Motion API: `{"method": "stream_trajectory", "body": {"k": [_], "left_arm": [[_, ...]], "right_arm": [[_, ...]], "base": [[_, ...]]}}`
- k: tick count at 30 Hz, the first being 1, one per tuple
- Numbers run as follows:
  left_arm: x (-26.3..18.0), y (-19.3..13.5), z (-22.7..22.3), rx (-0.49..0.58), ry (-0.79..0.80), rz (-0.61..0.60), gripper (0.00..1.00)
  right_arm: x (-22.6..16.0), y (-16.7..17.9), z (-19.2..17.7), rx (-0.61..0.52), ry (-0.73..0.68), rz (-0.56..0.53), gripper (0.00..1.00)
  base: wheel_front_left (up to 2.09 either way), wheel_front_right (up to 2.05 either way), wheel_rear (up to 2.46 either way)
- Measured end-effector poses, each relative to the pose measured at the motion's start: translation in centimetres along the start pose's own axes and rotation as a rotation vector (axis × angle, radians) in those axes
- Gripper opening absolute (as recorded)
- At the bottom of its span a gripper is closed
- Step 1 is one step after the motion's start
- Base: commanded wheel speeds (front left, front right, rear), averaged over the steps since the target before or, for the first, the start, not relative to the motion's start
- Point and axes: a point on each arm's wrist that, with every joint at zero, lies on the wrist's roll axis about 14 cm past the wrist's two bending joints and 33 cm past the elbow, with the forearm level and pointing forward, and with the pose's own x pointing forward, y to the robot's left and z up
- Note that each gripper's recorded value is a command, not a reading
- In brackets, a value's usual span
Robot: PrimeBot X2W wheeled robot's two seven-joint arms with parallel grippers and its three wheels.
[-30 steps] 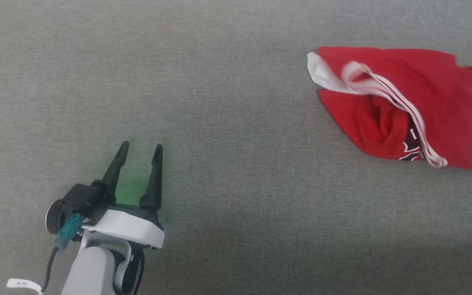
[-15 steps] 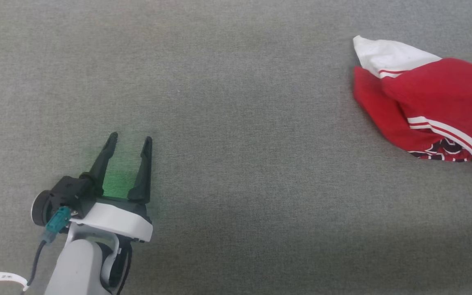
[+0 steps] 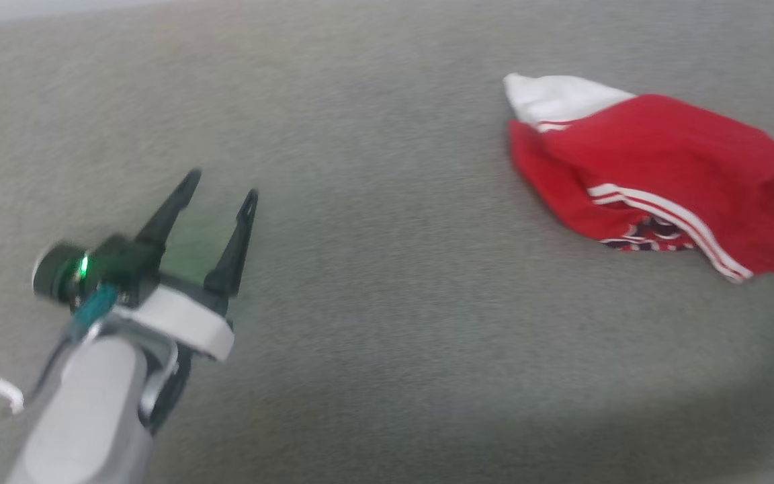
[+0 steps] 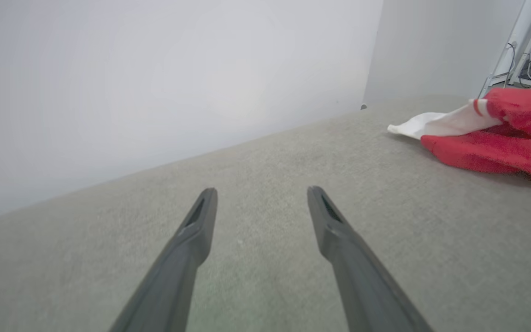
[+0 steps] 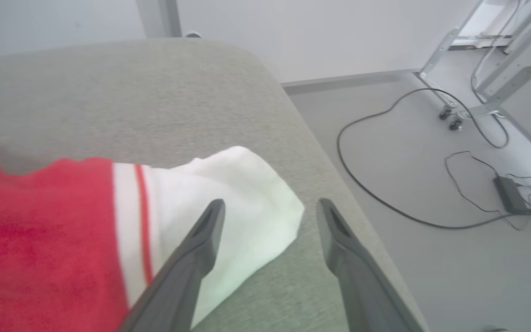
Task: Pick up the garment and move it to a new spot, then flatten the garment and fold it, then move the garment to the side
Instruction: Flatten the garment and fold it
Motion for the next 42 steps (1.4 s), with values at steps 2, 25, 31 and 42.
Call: {"method": "stream_trajectory", "body": {"k": [2,25,31,42], "left_arm": [[1.6,-1.3,1.2,0.025,-0.025,-0.073,1.0],[19.5,-18.8,-0.4,-0.103,0.743,-0.551,1.0],[18.3,-23.3,-4.1,-0.093,0.976,-0.644,1.0],[18.4,-23.5,-6.9,0.035,1.058,-0.634,1.0]], "right_arm": [[-1.0,1.1,0.0,0.033,-0.046,0.035,1.0],[-13.0,6.3,-0.2,0.177,-0.265,0.185,1.0],[-13.6,5.2,-2.3,0.176,-0.217,0.121,1.0],[-13.6,6.0,-2.6,0.156,-0.208,0.114,1.0]], "base": [[0.0,0.0,0.0],[0.0,0.0,0.0],[0.0,0.0,0.0],[0.0,0.0,0.0]]}}
